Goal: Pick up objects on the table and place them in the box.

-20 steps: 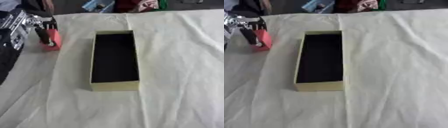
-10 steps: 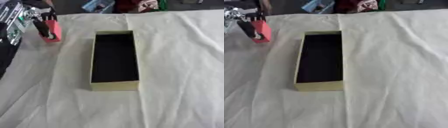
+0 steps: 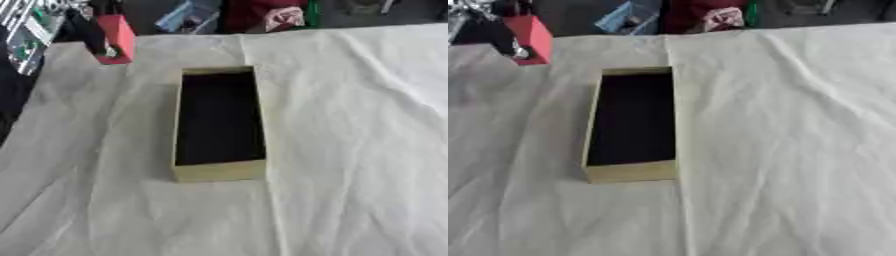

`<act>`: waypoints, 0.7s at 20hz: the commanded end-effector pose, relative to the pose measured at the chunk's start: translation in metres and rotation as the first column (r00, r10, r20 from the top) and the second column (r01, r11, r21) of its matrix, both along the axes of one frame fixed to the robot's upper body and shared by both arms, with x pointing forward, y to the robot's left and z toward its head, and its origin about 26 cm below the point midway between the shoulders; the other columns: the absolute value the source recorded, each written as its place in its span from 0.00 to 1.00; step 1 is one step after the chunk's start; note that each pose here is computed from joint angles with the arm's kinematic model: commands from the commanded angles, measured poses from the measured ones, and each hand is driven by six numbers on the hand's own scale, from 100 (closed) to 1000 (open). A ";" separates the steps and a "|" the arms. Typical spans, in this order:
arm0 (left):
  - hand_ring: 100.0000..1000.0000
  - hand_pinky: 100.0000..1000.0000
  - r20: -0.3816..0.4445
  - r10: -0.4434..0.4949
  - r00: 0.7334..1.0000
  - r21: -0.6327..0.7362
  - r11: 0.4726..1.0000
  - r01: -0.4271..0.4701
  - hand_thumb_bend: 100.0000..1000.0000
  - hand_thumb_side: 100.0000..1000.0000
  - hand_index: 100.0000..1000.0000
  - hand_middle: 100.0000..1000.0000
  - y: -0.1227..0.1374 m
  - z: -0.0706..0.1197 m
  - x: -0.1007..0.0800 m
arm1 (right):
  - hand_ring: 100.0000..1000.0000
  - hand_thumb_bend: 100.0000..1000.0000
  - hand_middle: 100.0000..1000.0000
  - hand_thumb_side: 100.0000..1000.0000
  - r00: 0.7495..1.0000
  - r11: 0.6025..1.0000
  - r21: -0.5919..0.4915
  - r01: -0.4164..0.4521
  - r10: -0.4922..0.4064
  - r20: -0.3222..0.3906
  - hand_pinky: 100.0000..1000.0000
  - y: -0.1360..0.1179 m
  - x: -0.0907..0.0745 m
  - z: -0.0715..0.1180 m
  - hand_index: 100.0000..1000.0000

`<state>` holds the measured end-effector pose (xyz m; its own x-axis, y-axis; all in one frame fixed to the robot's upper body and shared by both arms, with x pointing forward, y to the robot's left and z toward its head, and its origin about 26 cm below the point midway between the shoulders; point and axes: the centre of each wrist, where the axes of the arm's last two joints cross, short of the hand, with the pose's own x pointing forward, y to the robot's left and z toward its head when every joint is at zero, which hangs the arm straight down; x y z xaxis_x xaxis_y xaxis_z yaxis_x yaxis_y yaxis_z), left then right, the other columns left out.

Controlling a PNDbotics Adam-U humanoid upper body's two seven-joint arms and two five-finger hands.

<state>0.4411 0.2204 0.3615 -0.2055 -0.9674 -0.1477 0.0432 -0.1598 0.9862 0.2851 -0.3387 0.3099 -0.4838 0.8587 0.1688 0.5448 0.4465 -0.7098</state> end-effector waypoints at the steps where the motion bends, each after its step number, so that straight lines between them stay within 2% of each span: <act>1: 0.48 0.51 0.046 -0.060 0.997 -0.008 0.998 0.060 0.20 0.00 0.53 0.43 -0.019 0.017 -0.012 | 0.86 0.00 0.87 0.40 1.000 0.999 -0.031 -0.009 0.009 0.028 0.86 0.001 -0.005 0.014 0.83; 8: 0.47 0.49 0.025 -0.203 0.979 -0.049 0.978 0.204 0.21 0.00 0.51 0.41 -0.060 0.014 -0.029 | 0.86 0.00 0.87 0.39 0.999 0.999 -0.030 -0.027 0.028 0.028 0.86 0.005 -0.005 0.021 0.83; 14: 0.46 0.48 -0.019 -0.269 0.963 -0.095 0.959 0.266 0.22 0.00 0.50 0.41 -0.080 0.008 -0.039 | 0.86 0.00 0.87 0.39 0.999 0.999 -0.033 -0.041 0.042 0.033 0.86 0.008 -0.004 0.025 0.83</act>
